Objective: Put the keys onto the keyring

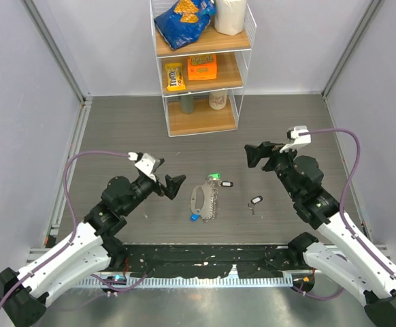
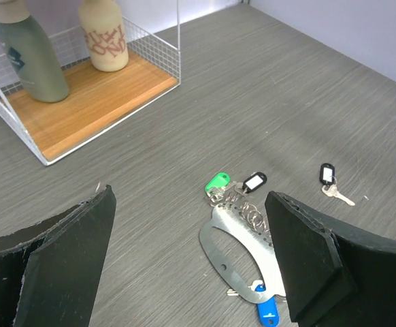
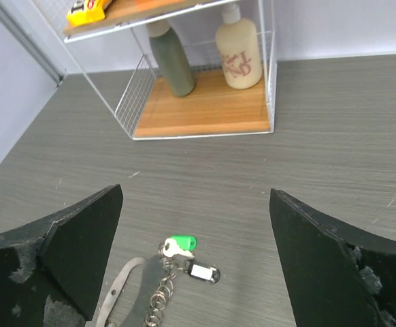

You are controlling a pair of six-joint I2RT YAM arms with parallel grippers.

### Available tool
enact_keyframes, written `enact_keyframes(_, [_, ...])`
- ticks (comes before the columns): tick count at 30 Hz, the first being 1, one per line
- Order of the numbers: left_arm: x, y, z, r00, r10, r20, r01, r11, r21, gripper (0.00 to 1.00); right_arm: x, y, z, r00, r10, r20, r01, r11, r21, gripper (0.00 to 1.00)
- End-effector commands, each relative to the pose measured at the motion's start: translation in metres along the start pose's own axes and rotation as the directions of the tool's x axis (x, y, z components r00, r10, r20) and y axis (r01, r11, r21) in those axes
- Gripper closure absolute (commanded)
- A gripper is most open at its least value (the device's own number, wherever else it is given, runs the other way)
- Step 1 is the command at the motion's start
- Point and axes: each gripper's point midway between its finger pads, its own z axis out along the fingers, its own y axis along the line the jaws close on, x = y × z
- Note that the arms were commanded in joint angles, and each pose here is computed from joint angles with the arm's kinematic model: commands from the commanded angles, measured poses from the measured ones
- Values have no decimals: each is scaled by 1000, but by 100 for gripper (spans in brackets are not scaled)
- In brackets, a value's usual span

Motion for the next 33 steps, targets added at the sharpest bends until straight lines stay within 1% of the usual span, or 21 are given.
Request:
enact_keyframes(1, [-13, -15, -1, 999, -7, 39, 3, 996, 88, 0, -25, -7, -8, 993, 57, 107, -62, 997, 47, 5])
enact_keyframes(2, [-9, -19, 0, 1000, 4, 17, -6, 994, 109, 0, -25, -3, -9, 990, 75, 118, -77, 997, 14, 4])
enact_keyframes(4, [-5, -23, 2, 1000, 0, -15, 2, 991, 134, 0, -20, 4, -12, 993, 59, 106, -56, 998, -32, 5])
enact_keyframes(6, [-3, -27, 3, 1000, -5, -28, 9, 989, 148, 0, -15, 22, -15, 997, 5, 75, 6, 990, -141, 4])
enact_keyframes(7, [-1, -29, 3, 999, 0, -34, 5, 987, 160, 0, -10, 29, -15, 999, -9, 33, 15, 984, -179, 5])
enact_keyframes(8, [1, -31, 3, 999, 4, -41, 4, 985, 172, 0, -8, 31, -14, 1000, -5, 16, 8, 983, -184, 4])
enact_keyframes(9, [2, -33, 4, 999, 6, -51, 3, 984, 179, 0, 2, 33, -14, 999, -22, -40, 14, 982, -191, 5])
enact_keyframes(12, [11, -44, 7, 994, 25, -111, 1, 974, 226, 0, 18, 40, -13, 993, -51, -102, 29, 977, -211, 4])
enact_keyframes(15, [23, -55, 10, 984, 65, -164, -22, 968, 249, 0, 38, 34, -8, 981, -102, -166, 74, 983, -169, 5])
enact_keyframes(18, [34, -62, 11, 975, 99, -197, -47, 967, 250, 0, 52, 35, -9, 968, -112, -224, 76, 984, -164, 4])
enact_keyframes(20, [42, -64, 12, 970, 97, -222, -40, 967, 250, 0, 62, 34, -10, 962, -106, -251, 68, 986, -152, 3])
enact_keyframes(23, [55, -63, 15, 962, 95, -255, -33, 972, 235, 1, 75, 25, -14, 950, -91, -299, 66, 993, -94, 1])
enact_keyframes(25, [63, -61, 19, 957, 92, -275, -30, 975, 220, 1, 83, 24, -16, 943, -82, -324, 56, 995, -86, 1])
enact_keyframes(26, [67, -62, 23, 951, 91, -295, -27, 976, 215, 0, 91, 22, -20, 933, -72, -353, 49, 996, -74, 1])
enact_keyframes(30, [74, -68, 28, 945, 97, -312, -24, 973, 230, 0, 101, 20, -27, 913, -69, -402, 46, 997, -68, 0])
enact_keyframes(33, [80, -75, 32, 937, 102, -334, -15, 967, 254, 2, 108, 21, -33, 898, -66, -434, 37, 997, -73, 0])
